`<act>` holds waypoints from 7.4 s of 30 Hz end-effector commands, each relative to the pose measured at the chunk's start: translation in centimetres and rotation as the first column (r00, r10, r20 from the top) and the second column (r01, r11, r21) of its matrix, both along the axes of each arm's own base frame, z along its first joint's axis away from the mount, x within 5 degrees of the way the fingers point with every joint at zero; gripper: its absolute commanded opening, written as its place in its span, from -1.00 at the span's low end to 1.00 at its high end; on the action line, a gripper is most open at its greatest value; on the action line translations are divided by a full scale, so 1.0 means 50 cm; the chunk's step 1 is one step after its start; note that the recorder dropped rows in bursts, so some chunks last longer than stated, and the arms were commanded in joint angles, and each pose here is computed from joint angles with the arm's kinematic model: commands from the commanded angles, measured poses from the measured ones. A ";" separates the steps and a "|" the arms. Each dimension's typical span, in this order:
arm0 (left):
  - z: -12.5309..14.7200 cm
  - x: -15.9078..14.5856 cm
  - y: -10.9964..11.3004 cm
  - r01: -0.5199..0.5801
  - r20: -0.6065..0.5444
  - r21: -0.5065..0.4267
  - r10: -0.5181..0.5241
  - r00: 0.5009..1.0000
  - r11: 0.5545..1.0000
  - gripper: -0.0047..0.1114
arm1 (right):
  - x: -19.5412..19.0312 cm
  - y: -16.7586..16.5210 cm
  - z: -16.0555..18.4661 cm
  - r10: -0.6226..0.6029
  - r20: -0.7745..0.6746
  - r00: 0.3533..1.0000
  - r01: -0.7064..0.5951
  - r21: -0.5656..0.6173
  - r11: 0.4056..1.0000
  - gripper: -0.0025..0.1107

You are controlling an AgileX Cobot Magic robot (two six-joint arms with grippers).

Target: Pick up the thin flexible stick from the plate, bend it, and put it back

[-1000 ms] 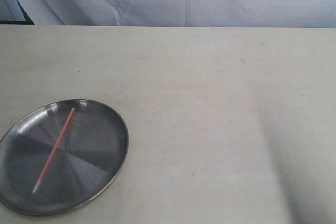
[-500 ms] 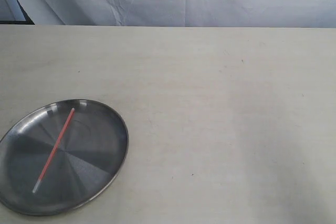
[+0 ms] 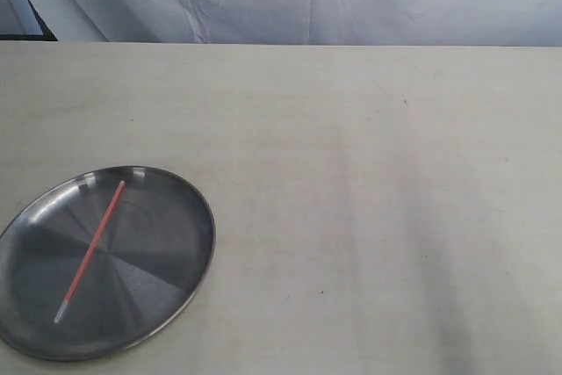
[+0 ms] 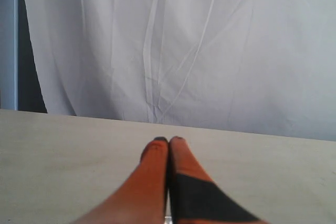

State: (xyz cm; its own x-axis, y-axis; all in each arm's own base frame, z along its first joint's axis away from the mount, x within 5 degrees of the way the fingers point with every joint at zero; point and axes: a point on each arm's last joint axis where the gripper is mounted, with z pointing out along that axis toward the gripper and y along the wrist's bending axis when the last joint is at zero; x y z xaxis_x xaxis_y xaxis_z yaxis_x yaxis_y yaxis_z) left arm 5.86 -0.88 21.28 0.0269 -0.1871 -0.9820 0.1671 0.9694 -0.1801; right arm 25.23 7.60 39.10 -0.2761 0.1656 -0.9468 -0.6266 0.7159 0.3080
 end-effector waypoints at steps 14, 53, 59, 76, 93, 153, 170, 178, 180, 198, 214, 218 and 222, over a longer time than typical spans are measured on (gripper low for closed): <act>-0.002 0.000 0.001 -0.003 -0.002 0.000 0.003 1.000 1.000 -0.92 | 0.108 0.414 -0.268 0.158 -0.026 0.987 -0.149 -0.518 0.842 -0.97; -0.002 0.000 0.000 -0.001 -0.002 0.000 0.001 1.000 1.000 -0.92 | 0.002 0.711 -0.421 0.042 -0.653 0.756 -0.405 -0.417 0.814 -0.97; -0.002 0.000 0.000 -0.001 -0.002 0.000 0.001 1.000 1.000 -0.92 | 0.016 0.712 -0.452 0.038 -0.587 0.809 -0.396 -0.495 0.774 -0.97; -0.002 0.000 0.000 -0.001 -0.002 0.000 0.001 1.000 1.000 -0.92 | 0.018 0.713 -0.524 -0.001 -0.614 0.789 -0.415 -0.534 0.736 -0.14; -0.002 0.000 0.000 -0.001 -0.002 0.000 0.001 1.000 1.000 -0.92 | 0.015 0.700 -0.570 -0.053 -0.606 0.793 -0.441 -0.633 0.636 -0.30; -0.002 0.000 0.001 -0.005 -0.001 0.000 0.005 1.000 1.000 -0.92 | 0.003 0.672 -0.551 -0.190 -0.624 0.758 -0.435 -0.700 0.566 -0.97; -0.002 0.000 0.000 -0.002 -0.002 0.000 0.002 1.000 1.000 -0.92 | 0.010 0.660 -0.448 -0.146 -0.552 0.821 -0.377 -0.717 0.587 -0.97; -0.002 0.000 0.000 -0.002 -0.002 0.000 0.002 1.000 1.000 -0.92 | 0.010 0.663 -0.448 -0.135 -0.551 0.824 -0.375 -0.708 0.598 -0.97; -0.002 0.000 0.000 -0.002 -0.002 0.000 0.002 1.000 1.000 -0.92 | 0.011 0.664 -0.448 -0.131 -0.549 0.826 -0.374 -0.706 0.602 -0.97; -0.002 0.000 0.000 -0.002 -0.002 0.000 0.002 1.000 1.000 -0.92 | 0.004 0.673 -0.476 -0.092 -0.587 0.805 -0.433 -0.685 0.586 -0.27; -0.002 0.000 0.000 -0.002 -0.002 0.000 0.002 1.000 1.000 -0.92 | -0.010 0.669 -0.540 -0.155 -0.661 0.734 -0.502 -0.682 0.532 0.02; -0.002 0.000 0.000 -0.002 -0.002 0.000 0.002 1.000 1.000 -0.92 | -0.011 0.666 -0.550 -0.171 -0.664 0.728 -0.509 -0.690 0.515 -0.11; -0.002 0.000 0.000 -0.002 -0.002 0.000 0.002 1.000 1.000 -0.92 | -0.014 0.661 -0.558 -0.194 -0.673 0.714 -0.525 -0.697 0.489 -0.67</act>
